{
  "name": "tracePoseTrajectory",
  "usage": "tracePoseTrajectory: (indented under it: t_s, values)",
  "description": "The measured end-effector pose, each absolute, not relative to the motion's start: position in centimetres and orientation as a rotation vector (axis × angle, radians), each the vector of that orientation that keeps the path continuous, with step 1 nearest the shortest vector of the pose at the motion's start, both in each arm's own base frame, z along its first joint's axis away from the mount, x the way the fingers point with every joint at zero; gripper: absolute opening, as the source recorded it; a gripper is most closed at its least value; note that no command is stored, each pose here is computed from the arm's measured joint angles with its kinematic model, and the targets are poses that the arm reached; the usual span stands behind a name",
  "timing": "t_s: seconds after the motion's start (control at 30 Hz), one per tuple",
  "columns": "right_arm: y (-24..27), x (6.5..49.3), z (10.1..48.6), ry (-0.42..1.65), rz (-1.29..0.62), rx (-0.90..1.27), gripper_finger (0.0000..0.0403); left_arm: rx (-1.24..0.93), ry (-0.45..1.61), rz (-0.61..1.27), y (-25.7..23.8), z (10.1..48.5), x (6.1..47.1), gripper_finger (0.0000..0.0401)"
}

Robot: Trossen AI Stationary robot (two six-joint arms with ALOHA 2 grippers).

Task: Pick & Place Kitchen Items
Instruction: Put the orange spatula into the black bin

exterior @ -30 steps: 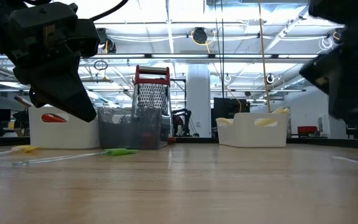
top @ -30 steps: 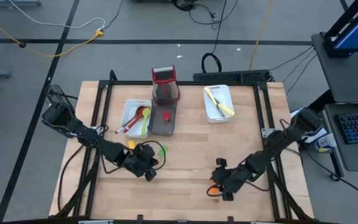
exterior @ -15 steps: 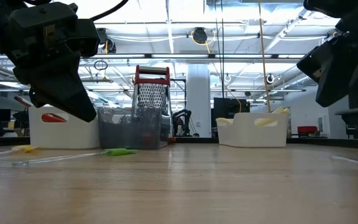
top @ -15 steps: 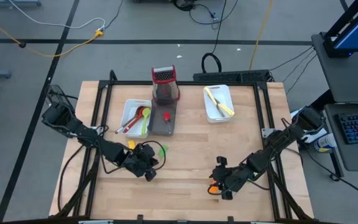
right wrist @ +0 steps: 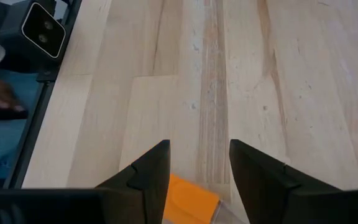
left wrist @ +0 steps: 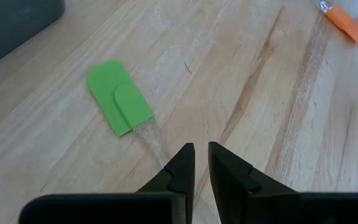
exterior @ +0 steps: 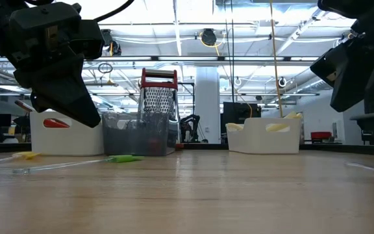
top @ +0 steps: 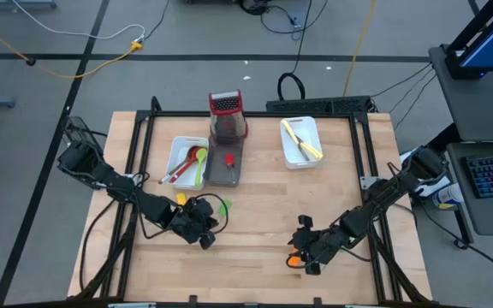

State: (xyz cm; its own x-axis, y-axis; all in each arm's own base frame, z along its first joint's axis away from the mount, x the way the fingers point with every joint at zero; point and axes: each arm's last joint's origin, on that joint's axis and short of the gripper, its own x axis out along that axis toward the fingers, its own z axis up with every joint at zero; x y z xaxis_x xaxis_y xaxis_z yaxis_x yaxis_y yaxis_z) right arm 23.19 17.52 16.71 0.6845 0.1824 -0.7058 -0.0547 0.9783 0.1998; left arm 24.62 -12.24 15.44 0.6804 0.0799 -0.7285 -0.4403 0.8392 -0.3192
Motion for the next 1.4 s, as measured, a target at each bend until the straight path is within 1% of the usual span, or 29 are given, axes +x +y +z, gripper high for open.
tracePoseTrajectory:
  t_s: [0.5, 0.67, 0.8, 0.9, 1.07, 1.4]
  values:
    - [17.51, 23.21, 16.72, 0.804, 0.141, 0.145, 0.016, -0.504, 0.774, 0.306, -12.24, 15.44, 24.62, 0.0047]
    - [17.51, 23.21, 16.72, 0.808, 0.122, 0.193, 0.016, -0.504, 0.774, 0.306, -12.25, 15.44, 24.62, 0.0047]
    - [17.5, 23.21, 16.72, 0.807, 0.12, 0.19, 0.016, -0.505, 0.774, 0.306, -12.24, 15.44, 24.62, 0.0047]
    - [17.4, 23.27, 16.77, 0.784, 0.084, 0.178, 0.0161, -0.505, 0.774, 0.306, -12.24, 15.44, 24.62, 0.0047]
    - [17.37, 23.28, 16.77, 0.78, 0.09, 0.149, 0.0161, -0.504, 0.774, 0.306, -12.25, 15.44, 24.62, 0.0047]
    - [17.26, 23.37, 16.77, 0.782, 0.078, 0.175, 0.0161, -0.504, 0.774, 0.306, -12.24, 15.44, 24.62, 0.0047]
